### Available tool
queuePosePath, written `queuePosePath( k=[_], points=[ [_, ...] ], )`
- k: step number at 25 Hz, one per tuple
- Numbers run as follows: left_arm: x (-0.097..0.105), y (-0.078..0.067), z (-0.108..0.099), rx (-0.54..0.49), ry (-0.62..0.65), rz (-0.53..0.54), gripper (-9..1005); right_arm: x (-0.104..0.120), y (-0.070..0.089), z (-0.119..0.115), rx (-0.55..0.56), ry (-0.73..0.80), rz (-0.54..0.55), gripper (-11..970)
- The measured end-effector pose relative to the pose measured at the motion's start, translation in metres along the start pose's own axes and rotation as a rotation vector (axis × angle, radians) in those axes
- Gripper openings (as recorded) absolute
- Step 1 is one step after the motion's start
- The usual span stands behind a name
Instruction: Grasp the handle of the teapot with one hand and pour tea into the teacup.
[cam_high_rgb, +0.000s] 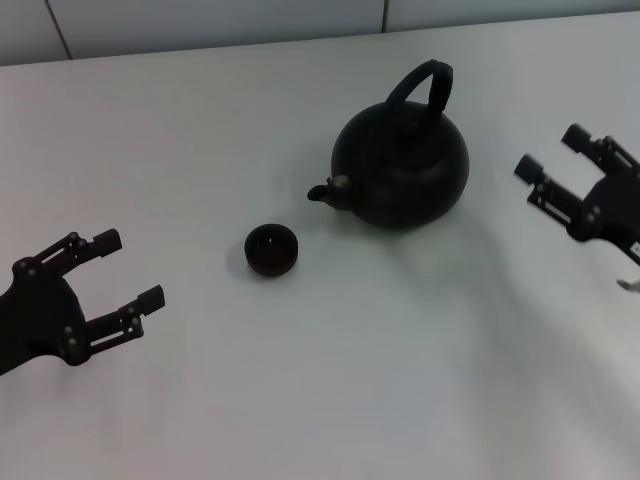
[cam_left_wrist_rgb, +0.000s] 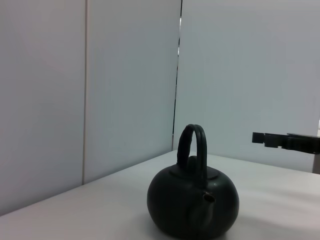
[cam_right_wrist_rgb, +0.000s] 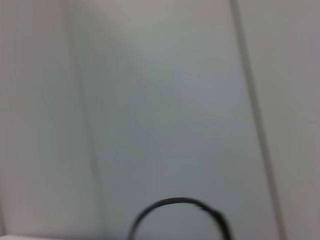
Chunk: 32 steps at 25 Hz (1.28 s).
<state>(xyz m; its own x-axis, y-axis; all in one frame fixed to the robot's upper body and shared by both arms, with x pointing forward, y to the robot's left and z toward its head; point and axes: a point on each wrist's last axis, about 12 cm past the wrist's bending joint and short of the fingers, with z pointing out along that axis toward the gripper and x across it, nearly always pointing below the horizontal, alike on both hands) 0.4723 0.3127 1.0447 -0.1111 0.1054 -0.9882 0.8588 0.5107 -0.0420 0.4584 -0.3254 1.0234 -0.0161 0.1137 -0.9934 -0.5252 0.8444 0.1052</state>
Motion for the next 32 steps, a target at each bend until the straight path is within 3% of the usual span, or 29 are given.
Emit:
queuePosePath(
  k=[1,3,4,5,6,7,11,19,24,32],
  points=[
    [0.0,0.001,0.0,0.004,0.002,-0.003,847,-0.006,-0.002,-0.004,-0.086,0.03,-0.004,770],
    [0.0,0.001,0.0,0.008,0.004,-0.004,847,-0.01,-0.005,-0.006,-0.138,0.06,-0.006,770],
    [-0.001,0.001,0.001,0.031,0.017,-0.005,847,-0.019,-0.01,-0.007,-0.26,0.142,-0.011,770],
    [-0.001,0.001,0.001,0.04,0.023,-0.004,847,-0.019,-0.01,-0.007,-0.26,0.142,-0.011,770],
    [-0.001,0.001,0.002,0.054,0.032,0.002,847,-0.029,-0.018,-0.007,-0.366,0.228,-0.023,770],
    [-0.003,0.002,0.003,0.073,0.044,0.011,847,-0.029,-0.018,-0.007,-0.366,0.228,-0.023,770],
    [-0.016,0.018,0.01,0.165,0.121,-0.009,847,-0.055,-0.044,0.011,-0.532,0.449,-0.052,770],
    [-0.034,0.038,0.011,0.196,0.182,-0.038,847,-0.074,-0.051,0.043,-0.647,0.579,-0.141,770],
    [-0.045,0.04,0.01,0.254,0.226,-0.043,847,-0.083,-0.048,0.057,-0.695,0.601,-0.157,770],
    [-0.048,0.041,0.009,0.267,0.225,-0.039,847,-0.08,-0.044,0.058,-0.699,0.599,-0.156,770]
  ],
)
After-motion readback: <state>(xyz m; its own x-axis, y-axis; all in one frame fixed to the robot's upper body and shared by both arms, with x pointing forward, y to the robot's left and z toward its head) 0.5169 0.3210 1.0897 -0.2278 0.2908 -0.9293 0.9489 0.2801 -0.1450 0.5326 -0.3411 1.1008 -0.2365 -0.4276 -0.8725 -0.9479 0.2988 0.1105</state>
